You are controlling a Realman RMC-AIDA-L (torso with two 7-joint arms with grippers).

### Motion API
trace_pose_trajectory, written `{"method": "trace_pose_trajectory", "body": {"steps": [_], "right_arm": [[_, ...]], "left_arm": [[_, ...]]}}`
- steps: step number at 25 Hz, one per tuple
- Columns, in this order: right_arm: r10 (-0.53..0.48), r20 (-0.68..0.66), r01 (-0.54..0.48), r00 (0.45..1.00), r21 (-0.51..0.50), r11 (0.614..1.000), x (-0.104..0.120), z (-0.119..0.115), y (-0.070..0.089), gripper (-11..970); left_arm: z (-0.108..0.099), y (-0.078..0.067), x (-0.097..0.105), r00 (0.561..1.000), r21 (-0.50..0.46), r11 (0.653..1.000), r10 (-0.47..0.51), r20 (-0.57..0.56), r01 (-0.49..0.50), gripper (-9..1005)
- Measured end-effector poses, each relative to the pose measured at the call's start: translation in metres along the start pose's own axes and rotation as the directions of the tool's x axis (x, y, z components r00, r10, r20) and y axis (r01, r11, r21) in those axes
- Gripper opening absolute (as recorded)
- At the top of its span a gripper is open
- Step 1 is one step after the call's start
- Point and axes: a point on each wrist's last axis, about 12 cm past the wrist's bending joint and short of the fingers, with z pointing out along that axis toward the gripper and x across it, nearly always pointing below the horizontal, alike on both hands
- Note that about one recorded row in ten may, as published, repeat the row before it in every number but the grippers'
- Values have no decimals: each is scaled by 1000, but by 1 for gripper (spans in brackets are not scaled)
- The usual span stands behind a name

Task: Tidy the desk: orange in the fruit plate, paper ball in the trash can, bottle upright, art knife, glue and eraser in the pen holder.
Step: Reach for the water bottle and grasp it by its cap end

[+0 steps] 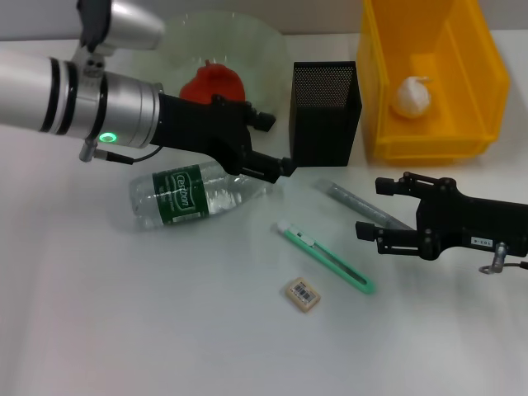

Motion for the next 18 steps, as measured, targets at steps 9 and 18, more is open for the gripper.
{"method": "trace_pose_trajectory", "body": {"steps": [9,18], "right_arm": [[7,2,-7,1000,2,1000,2,-2,1,823],[8,3,-8,1000,2,1000,2,-2,2,823]], "left_arm": [[13,7,-26,981,0,1000,20,-195,-21,855],[35,2,-42,920,-2,994,104,-377,-113,854]]}}
